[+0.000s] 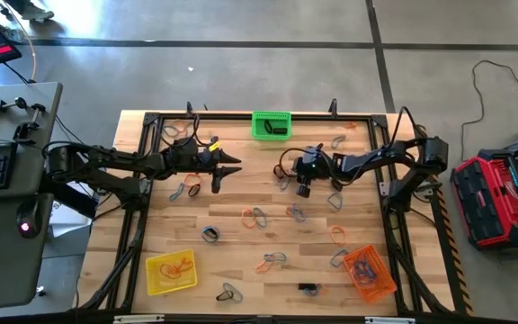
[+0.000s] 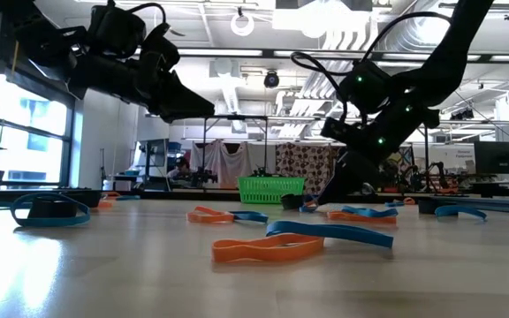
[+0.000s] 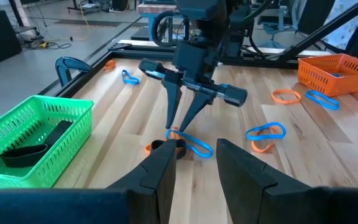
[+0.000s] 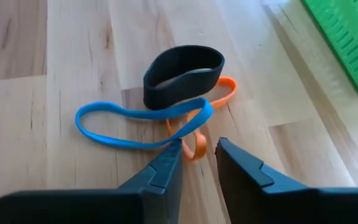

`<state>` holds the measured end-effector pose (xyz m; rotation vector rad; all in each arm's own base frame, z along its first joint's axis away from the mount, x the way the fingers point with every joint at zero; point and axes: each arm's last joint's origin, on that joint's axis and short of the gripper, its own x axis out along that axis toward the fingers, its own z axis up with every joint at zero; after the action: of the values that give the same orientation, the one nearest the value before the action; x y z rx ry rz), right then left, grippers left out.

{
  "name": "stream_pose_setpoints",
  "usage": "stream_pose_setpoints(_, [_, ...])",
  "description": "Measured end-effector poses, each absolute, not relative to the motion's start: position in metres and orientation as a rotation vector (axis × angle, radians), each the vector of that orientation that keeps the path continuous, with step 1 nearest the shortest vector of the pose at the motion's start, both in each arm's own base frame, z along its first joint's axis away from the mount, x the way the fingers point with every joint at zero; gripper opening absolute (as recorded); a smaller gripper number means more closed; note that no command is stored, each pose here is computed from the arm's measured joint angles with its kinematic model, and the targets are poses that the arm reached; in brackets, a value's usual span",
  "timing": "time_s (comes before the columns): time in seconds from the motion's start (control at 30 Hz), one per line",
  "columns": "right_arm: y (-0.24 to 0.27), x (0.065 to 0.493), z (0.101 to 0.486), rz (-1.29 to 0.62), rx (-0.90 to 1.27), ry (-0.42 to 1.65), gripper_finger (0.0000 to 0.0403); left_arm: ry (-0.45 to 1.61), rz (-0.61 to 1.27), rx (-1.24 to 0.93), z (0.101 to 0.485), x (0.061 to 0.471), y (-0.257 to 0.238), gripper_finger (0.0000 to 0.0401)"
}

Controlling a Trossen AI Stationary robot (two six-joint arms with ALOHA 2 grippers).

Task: Sort rubber bands into baskets
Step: Put the orange rubber band into the yellow bin

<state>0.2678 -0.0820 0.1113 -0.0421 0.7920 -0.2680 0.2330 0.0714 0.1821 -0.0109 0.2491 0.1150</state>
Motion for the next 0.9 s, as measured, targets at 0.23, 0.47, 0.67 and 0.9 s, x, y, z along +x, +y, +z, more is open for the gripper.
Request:
stream_pose_setpoints(0.23, [-0.082,0.267,0.111,-0.271,-0.028,0.798,0.0075,0.249,0.115,-0.012,0.182,0.233,0.071,0.0106])
stream_pose_setpoints(0.47, [-0.082,0.266,0.109,-0.273,-0.017,0.821,0.0011,0.249,0.115,-0.012,0.182,0.233,0.071,0.0106])
stream_pose_setpoints(0.67, [-0.081,0.264,0.117,-0.295,0.016,0.803,0.0002,0.249,0.114,-0.012,0.182,0.233,0.071,0.0106])
stream_pose_setpoints(0.9, [-0.079,0.258,0.134,-0.356,0.008,0.779,0.0001,0.250,0.114,-0.012,0.182,0.233,0.071,0.0106])
